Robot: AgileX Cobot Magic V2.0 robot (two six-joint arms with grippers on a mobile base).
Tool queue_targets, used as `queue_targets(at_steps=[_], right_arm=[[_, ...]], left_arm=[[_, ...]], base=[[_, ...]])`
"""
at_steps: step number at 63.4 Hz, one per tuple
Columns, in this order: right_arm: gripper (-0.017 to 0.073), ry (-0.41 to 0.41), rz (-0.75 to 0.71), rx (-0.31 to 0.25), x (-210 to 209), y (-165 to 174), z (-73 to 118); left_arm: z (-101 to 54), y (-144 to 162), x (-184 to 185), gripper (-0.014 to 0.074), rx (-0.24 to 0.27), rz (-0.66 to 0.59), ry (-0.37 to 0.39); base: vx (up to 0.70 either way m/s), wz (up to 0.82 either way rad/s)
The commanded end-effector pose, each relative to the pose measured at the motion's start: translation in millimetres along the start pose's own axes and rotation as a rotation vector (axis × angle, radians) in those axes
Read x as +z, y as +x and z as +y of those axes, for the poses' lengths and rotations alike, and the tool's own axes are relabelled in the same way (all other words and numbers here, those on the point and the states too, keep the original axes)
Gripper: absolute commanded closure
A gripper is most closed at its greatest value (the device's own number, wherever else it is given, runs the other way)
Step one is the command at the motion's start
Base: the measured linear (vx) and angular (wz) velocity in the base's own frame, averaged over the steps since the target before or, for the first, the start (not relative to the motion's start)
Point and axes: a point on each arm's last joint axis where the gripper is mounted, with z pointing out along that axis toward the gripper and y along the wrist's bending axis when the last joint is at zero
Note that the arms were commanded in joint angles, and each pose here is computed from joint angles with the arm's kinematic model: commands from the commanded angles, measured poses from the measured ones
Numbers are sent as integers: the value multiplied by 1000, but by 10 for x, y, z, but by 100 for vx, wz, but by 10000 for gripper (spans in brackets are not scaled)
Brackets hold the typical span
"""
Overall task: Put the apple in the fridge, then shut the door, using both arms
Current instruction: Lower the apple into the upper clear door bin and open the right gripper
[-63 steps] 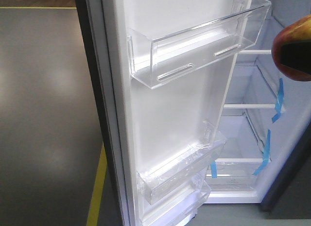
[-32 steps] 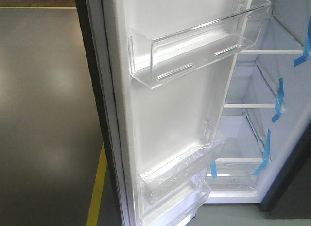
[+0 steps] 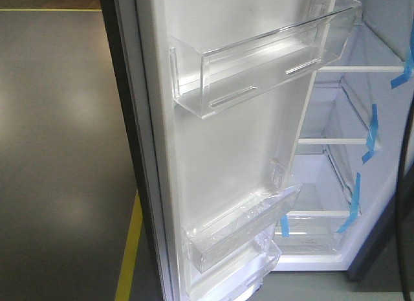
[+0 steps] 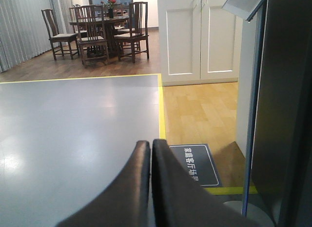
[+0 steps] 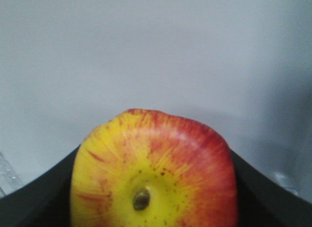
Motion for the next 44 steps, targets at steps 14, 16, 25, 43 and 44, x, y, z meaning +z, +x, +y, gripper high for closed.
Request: queue_targets(at_steps=[14,16,25,43,44], right_arm=[[436,-57,-20,44,142,15,-130],[396,-60,-17,46,149,23,-135],[205,-59,-16,52,156,28,-144],[21,-54,-11,70,156,33,-148],[22,-54,-11,70,156,33,-148]], left_arm=[[5,-5,0,600,-16,-70,-5],[5,-5,0,600,-16,-70,-5],[5,-5,0,600,-16,-70,-5],[5,-5,0,600,-16,-70,-5],[5,-5,0,600,-16,-70,-5]], base=[[0,0],[0,0],[0,0],[0,0],[0,0]])
